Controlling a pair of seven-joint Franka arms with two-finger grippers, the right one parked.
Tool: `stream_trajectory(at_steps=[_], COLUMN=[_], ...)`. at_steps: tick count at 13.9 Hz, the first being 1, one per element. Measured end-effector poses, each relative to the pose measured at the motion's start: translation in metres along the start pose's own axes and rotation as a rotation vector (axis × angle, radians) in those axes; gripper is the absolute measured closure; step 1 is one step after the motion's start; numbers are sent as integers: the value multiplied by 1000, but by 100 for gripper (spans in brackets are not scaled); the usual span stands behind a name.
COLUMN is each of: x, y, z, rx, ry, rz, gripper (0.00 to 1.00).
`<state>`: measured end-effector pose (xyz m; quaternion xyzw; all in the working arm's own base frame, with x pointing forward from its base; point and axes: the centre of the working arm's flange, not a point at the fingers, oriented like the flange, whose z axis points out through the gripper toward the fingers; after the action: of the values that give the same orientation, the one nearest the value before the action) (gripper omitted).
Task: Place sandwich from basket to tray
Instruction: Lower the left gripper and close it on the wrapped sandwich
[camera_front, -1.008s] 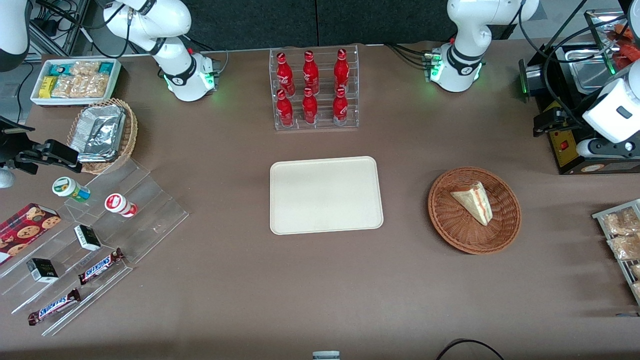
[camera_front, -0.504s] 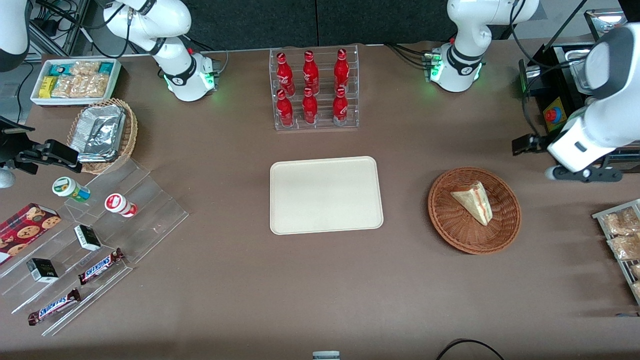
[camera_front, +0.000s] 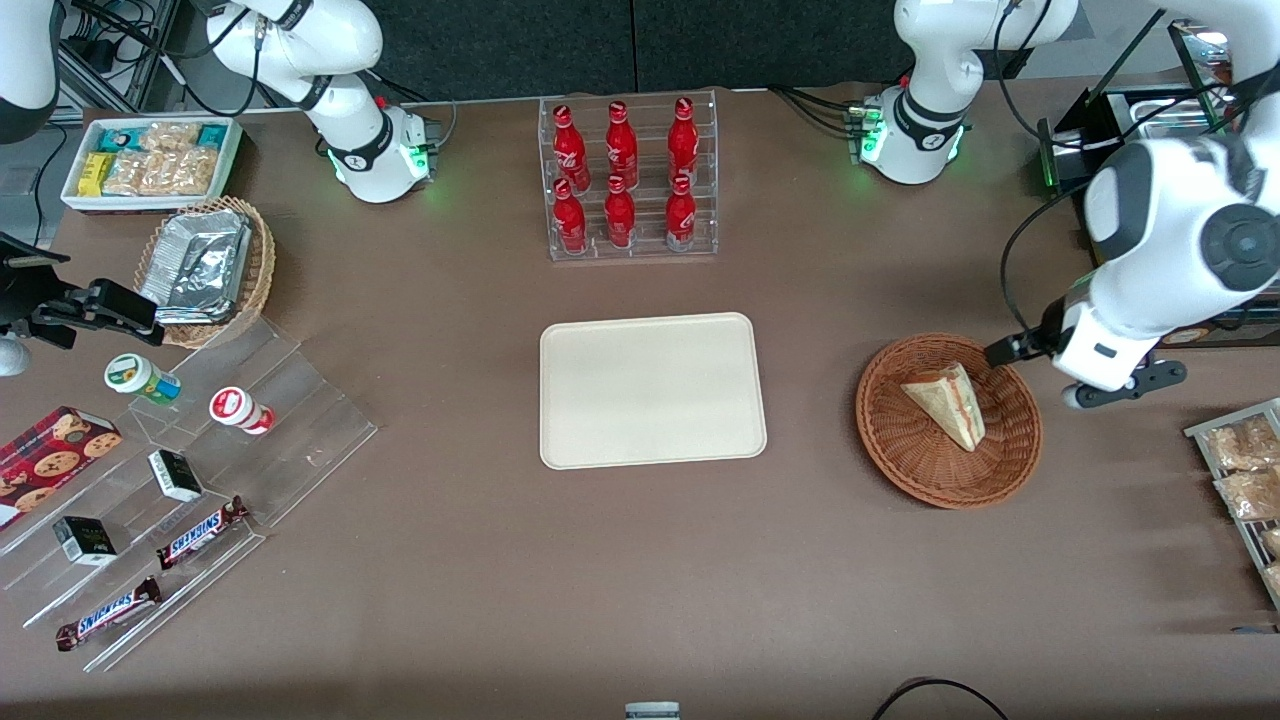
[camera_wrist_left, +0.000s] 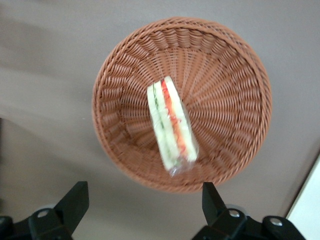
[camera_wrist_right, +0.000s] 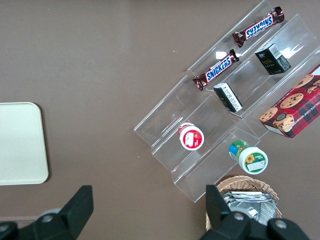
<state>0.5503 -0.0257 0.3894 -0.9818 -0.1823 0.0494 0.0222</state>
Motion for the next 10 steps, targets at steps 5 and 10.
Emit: stream_trajectory(at_steps=[5, 10], x=[-5, -10], y=[26, 30], z=[59, 111], rx=[-27, -37], ry=[40, 44], rz=[-211, -279], gripper=[0, 0])
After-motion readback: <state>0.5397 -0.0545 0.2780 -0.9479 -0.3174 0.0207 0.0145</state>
